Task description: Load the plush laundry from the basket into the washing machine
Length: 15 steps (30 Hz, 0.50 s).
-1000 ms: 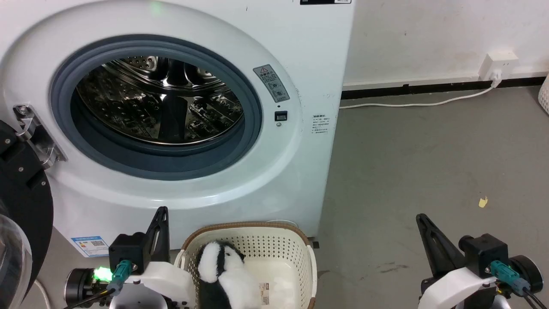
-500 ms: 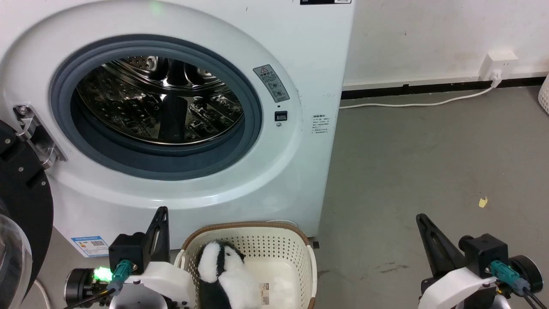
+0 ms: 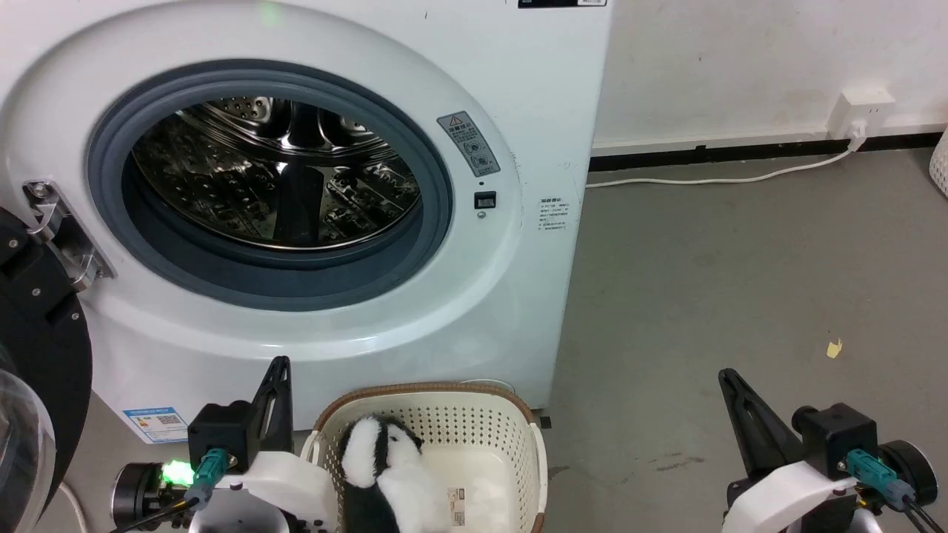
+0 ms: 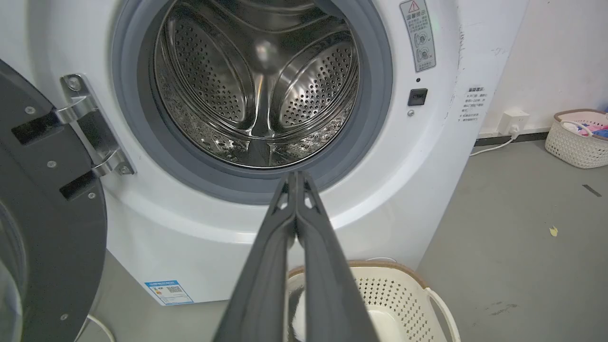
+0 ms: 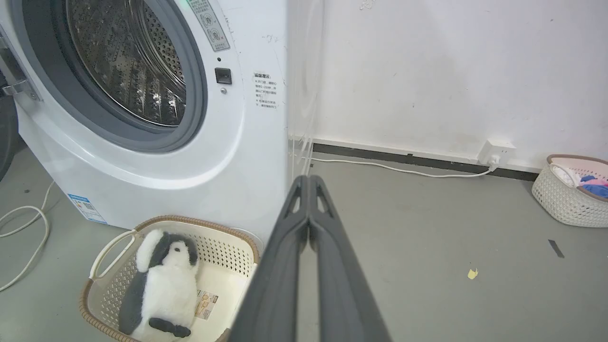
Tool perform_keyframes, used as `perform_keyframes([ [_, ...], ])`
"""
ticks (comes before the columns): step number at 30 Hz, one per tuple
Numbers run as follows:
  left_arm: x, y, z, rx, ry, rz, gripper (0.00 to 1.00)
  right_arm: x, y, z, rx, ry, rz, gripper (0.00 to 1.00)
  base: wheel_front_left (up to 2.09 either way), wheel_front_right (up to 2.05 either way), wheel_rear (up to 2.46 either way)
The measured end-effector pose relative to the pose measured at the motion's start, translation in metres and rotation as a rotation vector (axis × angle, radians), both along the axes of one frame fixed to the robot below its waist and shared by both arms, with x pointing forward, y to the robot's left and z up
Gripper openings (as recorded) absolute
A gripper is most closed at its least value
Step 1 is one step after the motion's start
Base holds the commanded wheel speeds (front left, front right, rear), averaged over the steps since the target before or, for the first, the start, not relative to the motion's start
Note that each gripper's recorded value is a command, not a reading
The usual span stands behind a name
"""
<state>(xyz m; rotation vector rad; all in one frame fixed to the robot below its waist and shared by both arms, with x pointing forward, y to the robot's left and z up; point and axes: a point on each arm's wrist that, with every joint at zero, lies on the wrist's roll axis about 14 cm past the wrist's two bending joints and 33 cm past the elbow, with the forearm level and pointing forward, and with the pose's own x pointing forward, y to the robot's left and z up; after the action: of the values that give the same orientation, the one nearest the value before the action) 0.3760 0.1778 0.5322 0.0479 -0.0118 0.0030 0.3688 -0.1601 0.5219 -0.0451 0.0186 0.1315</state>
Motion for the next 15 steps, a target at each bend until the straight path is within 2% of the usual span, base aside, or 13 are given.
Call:
perform_keyframes([
  [15,0.0000,-0.0002,0.0000,0.000,0.000,0.000,0.00,0.0000,-0.0001,0.0000,0.000,0.000,0.000,0.00,0.00,0.00,0.00],
])
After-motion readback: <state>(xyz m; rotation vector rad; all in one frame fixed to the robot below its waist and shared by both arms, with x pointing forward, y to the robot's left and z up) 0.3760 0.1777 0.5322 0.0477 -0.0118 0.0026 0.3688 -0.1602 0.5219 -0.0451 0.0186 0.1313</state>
